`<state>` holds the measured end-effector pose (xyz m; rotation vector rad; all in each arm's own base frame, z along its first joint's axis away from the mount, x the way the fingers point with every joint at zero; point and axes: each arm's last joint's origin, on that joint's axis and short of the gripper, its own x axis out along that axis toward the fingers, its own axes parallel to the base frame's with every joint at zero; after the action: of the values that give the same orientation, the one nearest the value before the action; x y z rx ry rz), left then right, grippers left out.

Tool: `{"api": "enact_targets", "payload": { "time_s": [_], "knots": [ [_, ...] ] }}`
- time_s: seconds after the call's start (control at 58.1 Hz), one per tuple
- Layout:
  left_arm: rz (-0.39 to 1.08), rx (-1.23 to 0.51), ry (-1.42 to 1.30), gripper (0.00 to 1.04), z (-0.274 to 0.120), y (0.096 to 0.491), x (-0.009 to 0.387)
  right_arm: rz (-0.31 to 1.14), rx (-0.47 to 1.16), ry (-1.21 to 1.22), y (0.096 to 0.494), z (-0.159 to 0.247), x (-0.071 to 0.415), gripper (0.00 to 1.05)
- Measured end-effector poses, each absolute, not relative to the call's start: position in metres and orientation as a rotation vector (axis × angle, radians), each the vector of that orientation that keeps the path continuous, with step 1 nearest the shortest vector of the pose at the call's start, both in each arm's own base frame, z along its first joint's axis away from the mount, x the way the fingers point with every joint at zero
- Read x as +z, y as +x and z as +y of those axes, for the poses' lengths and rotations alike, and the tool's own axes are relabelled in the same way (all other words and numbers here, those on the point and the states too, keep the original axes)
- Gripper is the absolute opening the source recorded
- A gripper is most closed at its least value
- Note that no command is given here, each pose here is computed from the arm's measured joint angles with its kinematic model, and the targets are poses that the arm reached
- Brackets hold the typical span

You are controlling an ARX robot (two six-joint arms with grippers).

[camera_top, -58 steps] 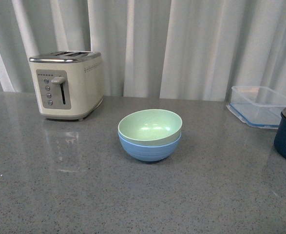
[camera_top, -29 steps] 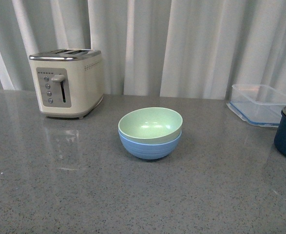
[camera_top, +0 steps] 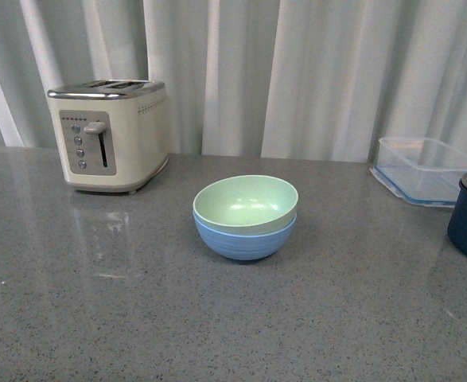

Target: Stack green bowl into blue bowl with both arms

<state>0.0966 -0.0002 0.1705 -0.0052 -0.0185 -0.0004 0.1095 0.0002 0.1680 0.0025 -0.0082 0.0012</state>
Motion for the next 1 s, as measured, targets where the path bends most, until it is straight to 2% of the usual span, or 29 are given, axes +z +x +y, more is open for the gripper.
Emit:
{"api": "enact_targets", "payload": {
  "time_s": [0.172, 0.362, 0.654, 0.792, 0.844, 0.896, 0.999],
  "knots": [
    [-0.018, 0.0, -0.005, 0.98, 0.0, 0.097, 0.17, 0.028, 0.003, 0.002, 0.101, 0.0, 0.163, 0.01],
    [-0.018, 0.0, -0.005, 0.98, 0.0, 0.097, 0.17, -0.003, 0.003, 0.002, 0.098, 0.0, 0.165, 0.01],
    [-0.019, 0.0, -0.005, 0.98, 0.0, 0.097, 0.171, -0.003, 0.003, 0.001, 0.098, 0.0, 0.165, 0.49],
    [-0.019, 0.0, -0.005, 0.98, 0.0, 0.097, 0.171, -0.003, 0.004, 0.001, 0.098, 0.0, 0.165, 0.83],
    [-0.018, 0.0, -0.005, 0.98, 0.0, 0.097, 0.17, -0.003, 0.003, 0.001, 0.098, 0.0, 0.165, 0.92],
    [-0.019, 0.0, -0.005, 0.98, 0.0, 0.097, 0.171, -0.003, 0.003, 0.002, 0.098, 0.0, 0.165, 0.97],
    [-0.019, 0.0, -0.005, 0.98, 0.0, 0.097, 0.171, -0.003, 0.004, 0.002, 0.098, 0.0, 0.165, 0.94]
  ]
}}
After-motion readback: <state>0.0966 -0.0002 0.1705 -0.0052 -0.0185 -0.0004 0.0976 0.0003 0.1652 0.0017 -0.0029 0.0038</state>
